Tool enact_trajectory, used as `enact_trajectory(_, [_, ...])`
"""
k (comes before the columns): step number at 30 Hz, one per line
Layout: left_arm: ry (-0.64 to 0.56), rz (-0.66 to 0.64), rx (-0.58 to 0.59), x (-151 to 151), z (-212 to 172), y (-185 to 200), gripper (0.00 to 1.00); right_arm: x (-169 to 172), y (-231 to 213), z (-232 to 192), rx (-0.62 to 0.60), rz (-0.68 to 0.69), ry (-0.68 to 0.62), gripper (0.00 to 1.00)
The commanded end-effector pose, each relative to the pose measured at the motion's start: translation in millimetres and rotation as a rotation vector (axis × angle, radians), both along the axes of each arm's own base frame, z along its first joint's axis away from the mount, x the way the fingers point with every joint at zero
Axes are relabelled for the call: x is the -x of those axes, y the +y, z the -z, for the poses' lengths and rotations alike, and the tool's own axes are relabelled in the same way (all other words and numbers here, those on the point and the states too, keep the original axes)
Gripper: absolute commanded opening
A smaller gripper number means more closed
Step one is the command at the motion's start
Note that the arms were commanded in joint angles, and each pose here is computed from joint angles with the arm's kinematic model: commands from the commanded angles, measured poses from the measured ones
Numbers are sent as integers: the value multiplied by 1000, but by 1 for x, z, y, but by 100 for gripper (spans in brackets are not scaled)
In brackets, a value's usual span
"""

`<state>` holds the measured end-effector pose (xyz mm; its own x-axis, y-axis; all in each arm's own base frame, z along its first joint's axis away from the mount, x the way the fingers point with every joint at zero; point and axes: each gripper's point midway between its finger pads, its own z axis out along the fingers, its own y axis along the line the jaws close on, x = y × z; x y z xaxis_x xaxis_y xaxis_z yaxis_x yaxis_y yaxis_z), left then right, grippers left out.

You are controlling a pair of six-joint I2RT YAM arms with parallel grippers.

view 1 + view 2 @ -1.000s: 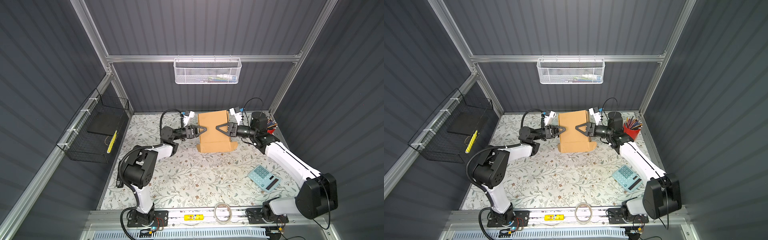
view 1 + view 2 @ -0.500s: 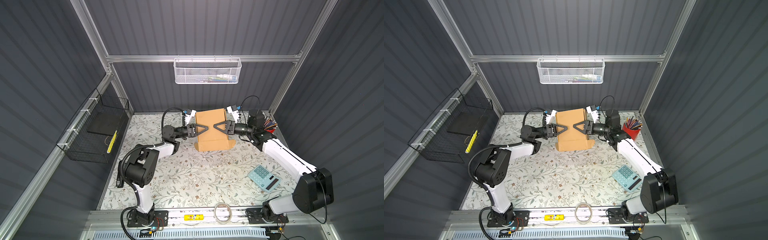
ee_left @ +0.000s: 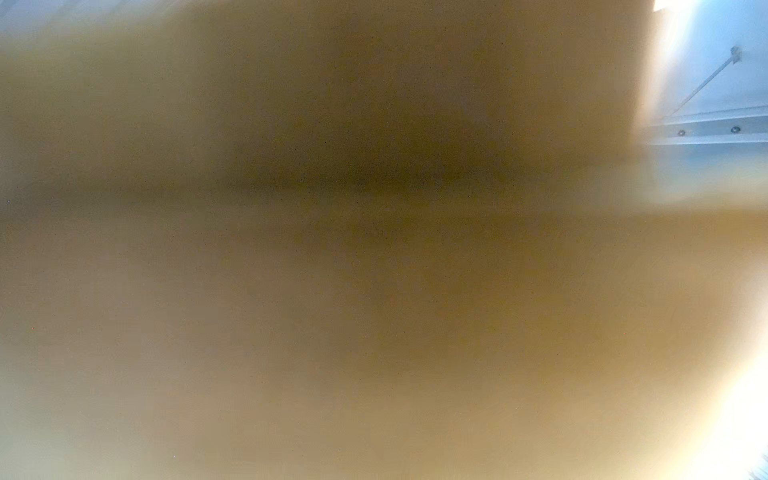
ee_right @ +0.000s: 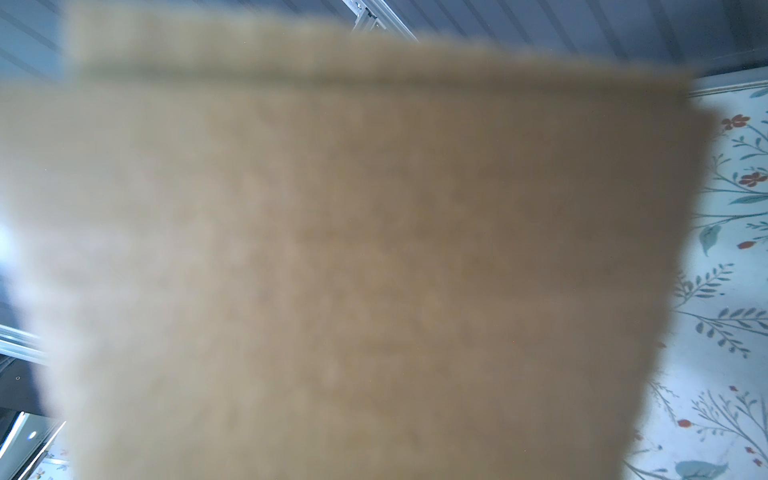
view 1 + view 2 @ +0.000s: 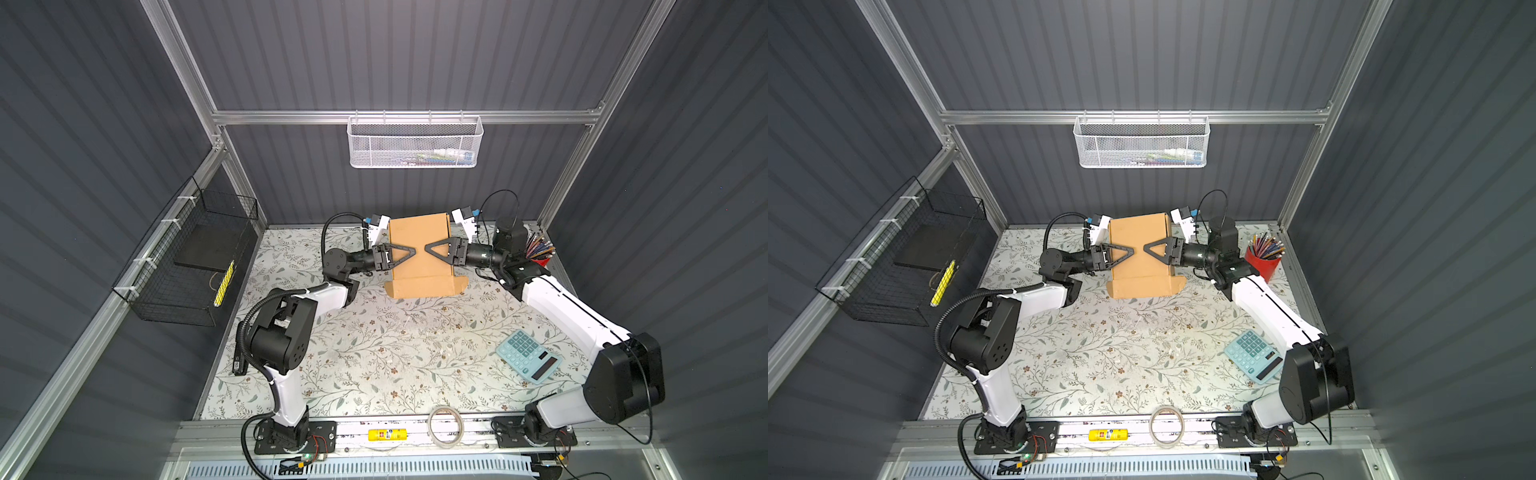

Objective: Fold the paper box

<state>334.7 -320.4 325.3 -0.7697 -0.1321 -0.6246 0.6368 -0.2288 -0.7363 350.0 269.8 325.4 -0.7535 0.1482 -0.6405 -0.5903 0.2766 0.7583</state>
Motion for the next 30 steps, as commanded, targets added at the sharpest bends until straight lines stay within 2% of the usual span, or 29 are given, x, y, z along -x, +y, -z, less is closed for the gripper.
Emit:
enact_trajectory(1, [-79, 30, 20, 9, -15, -4, 73, -2, 8, -7, -11, -5, -22, 53])
enact_trajectory(30, [-83, 2, 47, 0, -23, -5, 61, -2, 16, -9, -27, -11, -30, 54])
